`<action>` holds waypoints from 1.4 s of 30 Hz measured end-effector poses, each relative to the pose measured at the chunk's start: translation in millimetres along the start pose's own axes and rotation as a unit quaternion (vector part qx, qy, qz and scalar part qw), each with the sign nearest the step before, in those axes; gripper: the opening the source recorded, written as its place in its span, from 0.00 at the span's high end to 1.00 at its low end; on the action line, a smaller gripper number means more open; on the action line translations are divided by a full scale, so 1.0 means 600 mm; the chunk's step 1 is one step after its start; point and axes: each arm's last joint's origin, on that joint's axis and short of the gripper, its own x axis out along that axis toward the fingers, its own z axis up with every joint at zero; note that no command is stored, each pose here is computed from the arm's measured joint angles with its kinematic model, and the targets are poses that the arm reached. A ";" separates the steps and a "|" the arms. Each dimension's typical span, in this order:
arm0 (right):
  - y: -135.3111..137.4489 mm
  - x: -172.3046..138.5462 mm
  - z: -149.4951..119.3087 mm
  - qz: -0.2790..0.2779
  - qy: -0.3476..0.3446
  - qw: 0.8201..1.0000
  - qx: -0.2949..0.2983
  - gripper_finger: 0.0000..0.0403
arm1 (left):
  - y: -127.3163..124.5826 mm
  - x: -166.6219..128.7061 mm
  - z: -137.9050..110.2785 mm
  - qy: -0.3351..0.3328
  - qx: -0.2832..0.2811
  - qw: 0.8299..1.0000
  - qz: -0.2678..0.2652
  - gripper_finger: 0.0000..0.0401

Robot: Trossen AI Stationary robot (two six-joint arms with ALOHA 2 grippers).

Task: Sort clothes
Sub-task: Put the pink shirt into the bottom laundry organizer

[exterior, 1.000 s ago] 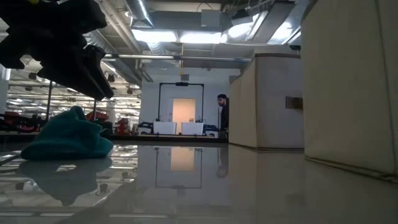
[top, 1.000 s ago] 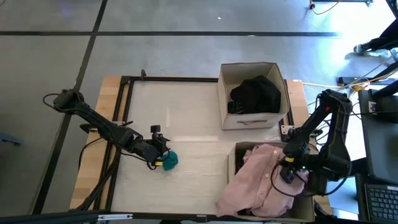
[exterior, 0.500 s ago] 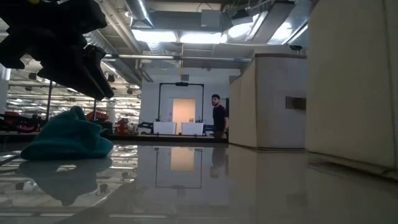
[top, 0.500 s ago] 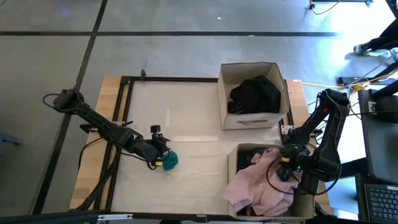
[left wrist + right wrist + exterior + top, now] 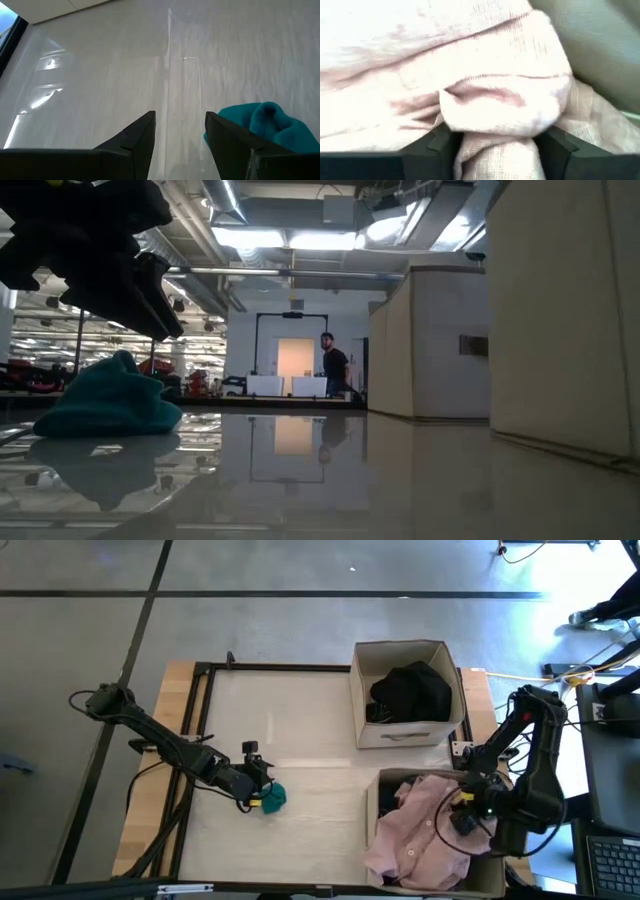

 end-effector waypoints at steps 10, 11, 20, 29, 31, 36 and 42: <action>0.012 -0.099 0.033 0.085 0.002 0.996 0.024 0.54 | 0.000 0.000 0.000 0.000 0.000 1.000 0.000 0.59; 0.013 -0.105 0.036 0.099 -0.007 0.995 0.027 0.54 | 0.000 0.000 0.000 0.000 0.000 1.000 0.000 0.59; 0.028 -0.123 0.050 0.193 -0.158 0.967 -0.055 0.54 | 0.000 0.000 0.000 0.000 0.002 1.000 0.000 0.59; 0.076 -0.123 0.037 0.237 -0.287 0.915 -0.155 0.54 | 0.000 0.000 0.000 0.000 0.002 1.000 0.000 0.59; 0.098 -0.118 0.036 0.237 -0.299 0.907 -0.178 0.54 | 0.000 0.000 0.000 0.000 0.002 1.000 0.000 0.59; 0.163 -0.100 0.044 0.236 -0.311 0.888 -0.243 0.54 | 0.000 0.000 0.000 0.000 0.002 1.000 0.000 0.59; 0.240 -0.067 0.071 0.276 -0.264 0.866 -0.323 0.54 | 0.000 0.000 0.000 0.000 0.002 1.000 0.000 0.59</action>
